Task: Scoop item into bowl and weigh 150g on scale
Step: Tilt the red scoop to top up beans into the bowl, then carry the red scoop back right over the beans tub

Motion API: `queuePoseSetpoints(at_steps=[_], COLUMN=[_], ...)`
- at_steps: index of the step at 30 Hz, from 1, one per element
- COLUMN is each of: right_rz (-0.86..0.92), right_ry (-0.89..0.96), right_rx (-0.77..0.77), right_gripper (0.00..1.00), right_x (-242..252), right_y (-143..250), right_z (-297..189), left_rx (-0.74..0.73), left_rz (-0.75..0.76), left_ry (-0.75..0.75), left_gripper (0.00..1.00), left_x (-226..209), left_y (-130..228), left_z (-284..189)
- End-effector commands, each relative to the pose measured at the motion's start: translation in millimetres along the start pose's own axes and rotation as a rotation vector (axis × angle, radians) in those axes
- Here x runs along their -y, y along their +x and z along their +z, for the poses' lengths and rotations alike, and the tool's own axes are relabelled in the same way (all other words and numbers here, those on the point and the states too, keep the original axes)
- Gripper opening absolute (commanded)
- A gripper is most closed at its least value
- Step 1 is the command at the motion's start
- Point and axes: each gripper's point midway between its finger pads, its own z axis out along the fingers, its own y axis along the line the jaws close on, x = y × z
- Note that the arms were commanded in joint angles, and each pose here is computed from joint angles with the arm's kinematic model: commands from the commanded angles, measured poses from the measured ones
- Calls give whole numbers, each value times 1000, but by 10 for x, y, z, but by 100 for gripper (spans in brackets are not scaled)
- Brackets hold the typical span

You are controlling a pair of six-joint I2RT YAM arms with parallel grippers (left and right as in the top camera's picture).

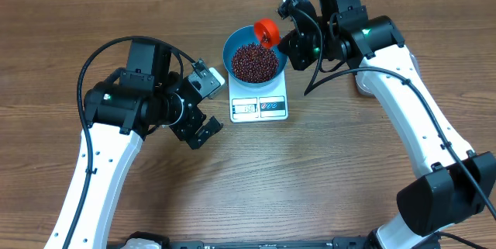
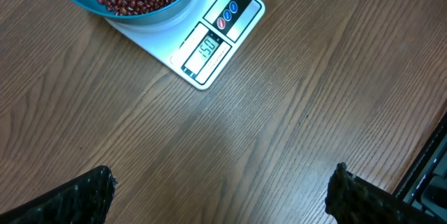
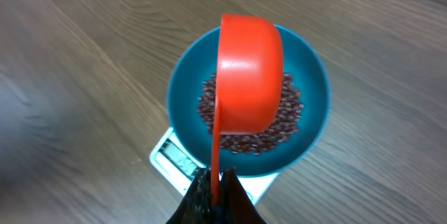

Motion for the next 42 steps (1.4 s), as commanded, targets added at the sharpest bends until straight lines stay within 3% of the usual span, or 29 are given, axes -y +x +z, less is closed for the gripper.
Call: queuePoseSetpoints(at_steps=[1,9,19,29,42], right_rz=[62,191,378,555,477], right_ry=[-77,-131,-12,476,844], right_rx=[34,38,-5,-183,-410], right_gripper=[4,4,4,4,4], right_x=[-111,-13,767,1875,2009], right_y=[-77,-33,423,1308,1552], right_z=[-68,-184,-627,-1262,-1513], left_rx=[12,12,12,12,12], left_rz=[-4,-4,-4,-4,-4], left_ry=[-11,-11,-11,-11,-11], left_gripper=[100,100,100,100,100], left_x=[-4,-3,-4,-4,-4], left_y=[-3,-3,-3,-3,-3], left_z=[-39,-39,-39,-39,-39])
